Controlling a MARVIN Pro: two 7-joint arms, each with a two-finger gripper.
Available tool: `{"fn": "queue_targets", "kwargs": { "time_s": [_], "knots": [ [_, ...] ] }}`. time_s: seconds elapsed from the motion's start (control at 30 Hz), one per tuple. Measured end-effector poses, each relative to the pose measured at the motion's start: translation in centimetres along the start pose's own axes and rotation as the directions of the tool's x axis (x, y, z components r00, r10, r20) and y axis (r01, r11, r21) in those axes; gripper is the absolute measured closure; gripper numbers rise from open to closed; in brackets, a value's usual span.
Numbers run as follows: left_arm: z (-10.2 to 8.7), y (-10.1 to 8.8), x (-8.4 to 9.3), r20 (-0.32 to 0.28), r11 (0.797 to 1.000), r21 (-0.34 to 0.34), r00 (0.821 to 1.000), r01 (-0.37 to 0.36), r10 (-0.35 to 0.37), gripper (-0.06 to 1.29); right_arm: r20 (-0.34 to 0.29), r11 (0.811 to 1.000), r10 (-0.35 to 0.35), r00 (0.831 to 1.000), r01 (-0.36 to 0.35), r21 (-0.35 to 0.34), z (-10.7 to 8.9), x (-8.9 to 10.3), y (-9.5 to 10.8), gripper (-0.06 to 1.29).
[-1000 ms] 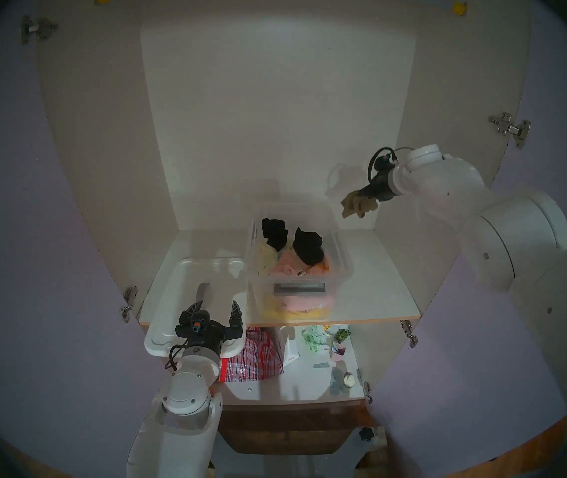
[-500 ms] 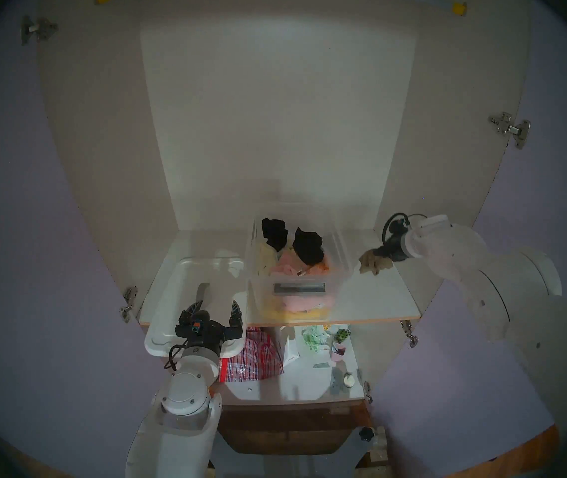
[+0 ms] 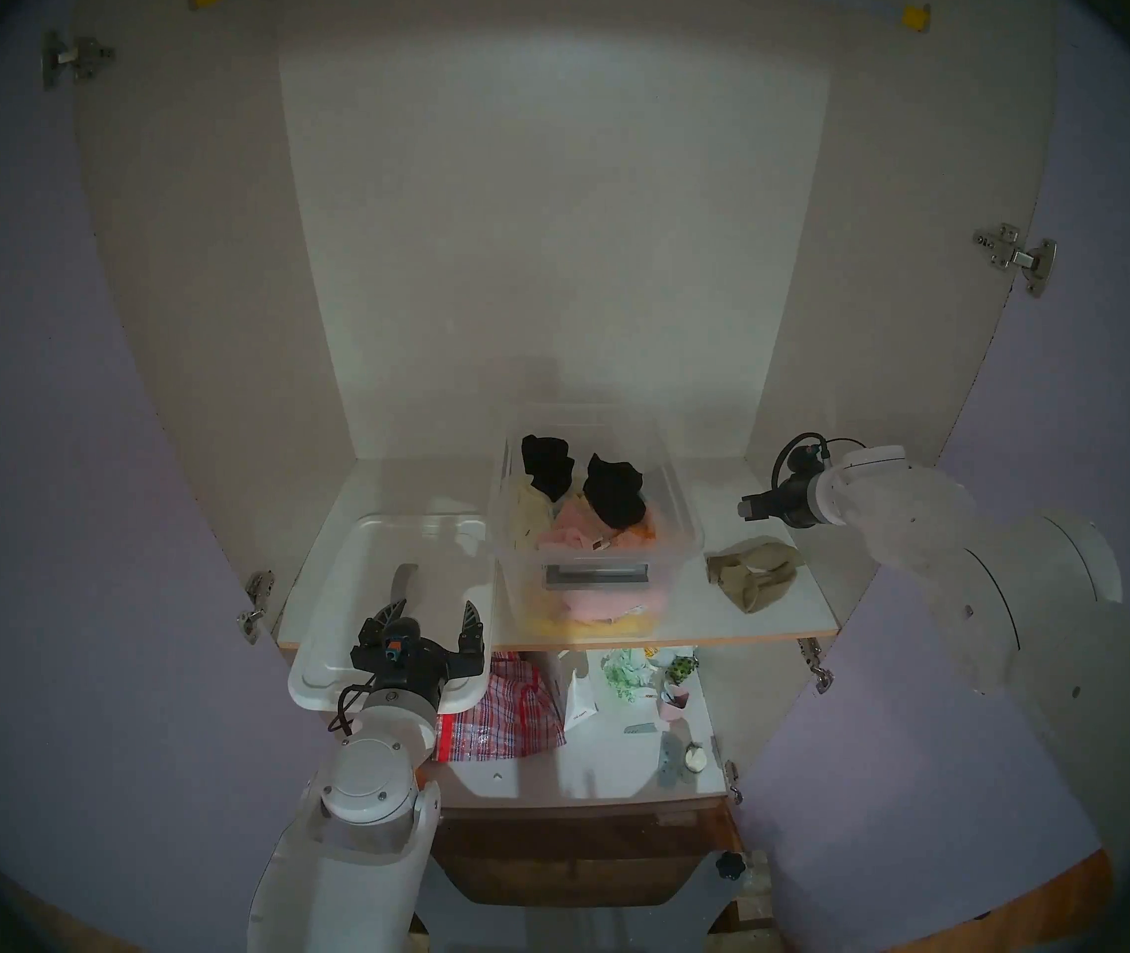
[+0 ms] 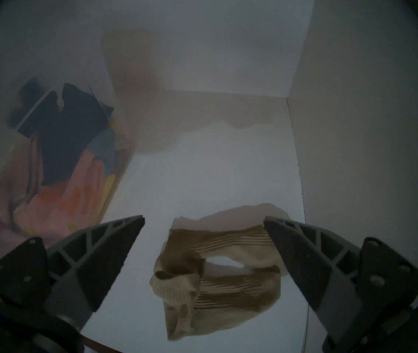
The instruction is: Take socks out of the storage bin, place them on top of the cabinet, and put the lid back on the bin
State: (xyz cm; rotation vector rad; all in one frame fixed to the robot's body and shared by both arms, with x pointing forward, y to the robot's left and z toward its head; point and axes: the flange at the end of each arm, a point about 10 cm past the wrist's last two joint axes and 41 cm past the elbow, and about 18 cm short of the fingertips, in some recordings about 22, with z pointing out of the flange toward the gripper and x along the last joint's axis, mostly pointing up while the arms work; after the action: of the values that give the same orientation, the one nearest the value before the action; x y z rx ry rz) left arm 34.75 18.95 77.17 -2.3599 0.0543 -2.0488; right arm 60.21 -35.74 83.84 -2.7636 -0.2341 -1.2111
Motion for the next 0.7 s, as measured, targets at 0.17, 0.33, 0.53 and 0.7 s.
{"fn": "queue_targets", "kwargs": {
  "time_s": [0.17,0.33,0.53,0.7],
  "knots": [
    [2.7,-0.1,1.3,0.004,0.999,-0.035,1.000,-0.024,0.025,-0.02,-0.015,1.000,0.007,1.000,-0.007,-0.007,0.0,0.2,0.1,-0.02],
    [5.0,-0.6,0.9,0.075,0.998,-0.050,0.996,-0.034,0.037,-0.02,-0.025,1.000,0.012,1.000,-0.013,-0.014,-0.1,0.3,0.2,-0.02],
    [7.6,-2.2,-2.6,0.298,0.999,-0.042,0.954,-0.026,0.037,-0.02,-0.035,1.000,0.018,0.999,-0.018,-0.022,-0.1,0.4,0.3,-0.02],
    [9.1,-4.6,-5.1,0.478,1.000,0.013,0.878,0.023,-0.027,-0.02,-0.039,0.999,0.022,0.999,-0.023,-0.027,-0.1,0.4,0.4,-0.02]
  ]
}}
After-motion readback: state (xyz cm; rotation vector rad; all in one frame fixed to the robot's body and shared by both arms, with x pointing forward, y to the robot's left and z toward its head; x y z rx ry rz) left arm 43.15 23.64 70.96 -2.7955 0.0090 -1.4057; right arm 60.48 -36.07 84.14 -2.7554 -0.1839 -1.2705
